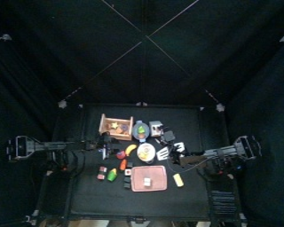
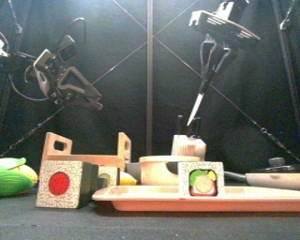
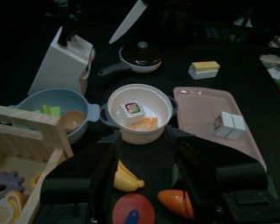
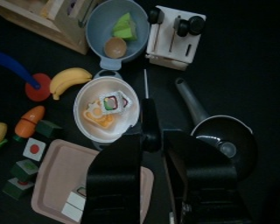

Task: Grab knife with other hand

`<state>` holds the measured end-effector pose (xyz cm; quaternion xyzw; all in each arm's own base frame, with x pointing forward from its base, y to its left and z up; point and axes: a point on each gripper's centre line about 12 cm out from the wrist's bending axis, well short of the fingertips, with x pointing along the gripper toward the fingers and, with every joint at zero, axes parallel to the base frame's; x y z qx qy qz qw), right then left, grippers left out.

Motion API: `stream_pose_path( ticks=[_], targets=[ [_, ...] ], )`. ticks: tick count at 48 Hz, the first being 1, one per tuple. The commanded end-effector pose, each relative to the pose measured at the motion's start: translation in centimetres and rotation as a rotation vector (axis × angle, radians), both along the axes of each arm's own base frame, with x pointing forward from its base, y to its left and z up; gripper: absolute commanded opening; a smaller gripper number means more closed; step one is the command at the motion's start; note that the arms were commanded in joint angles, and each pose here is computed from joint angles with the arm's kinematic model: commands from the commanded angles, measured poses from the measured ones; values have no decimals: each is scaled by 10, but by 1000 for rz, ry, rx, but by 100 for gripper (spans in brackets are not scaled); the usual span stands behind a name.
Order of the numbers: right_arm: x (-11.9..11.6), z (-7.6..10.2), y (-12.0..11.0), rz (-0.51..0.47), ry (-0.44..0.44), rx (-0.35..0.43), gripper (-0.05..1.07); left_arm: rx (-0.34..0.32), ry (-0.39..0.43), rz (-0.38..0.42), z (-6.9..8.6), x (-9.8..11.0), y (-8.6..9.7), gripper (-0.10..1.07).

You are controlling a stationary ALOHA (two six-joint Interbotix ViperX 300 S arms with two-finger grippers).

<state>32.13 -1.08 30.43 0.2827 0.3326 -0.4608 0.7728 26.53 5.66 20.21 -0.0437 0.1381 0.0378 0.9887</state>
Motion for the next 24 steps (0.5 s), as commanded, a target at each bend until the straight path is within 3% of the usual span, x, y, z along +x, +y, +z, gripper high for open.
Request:
stream_pose_path(
  ticks=[1, 11, 20, 24],
  targets=[
    [-4, 11, 2, 10, -36, 5, 50, -2, -13, 4, 4, 2, 1, 83],
    [-4, 8, 6, 24, -24, 4, 50, -4, -14, 5, 4, 2, 1, 83],
    [-6, -9, 7, 60, -9, -7, 50, -1, -16, 2, 4, 3, 1, 83],
    [-5, -17, 13, 120, -17, -20, 50, 0, -19, -3, 5, 3, -1, 83]
  ],
)
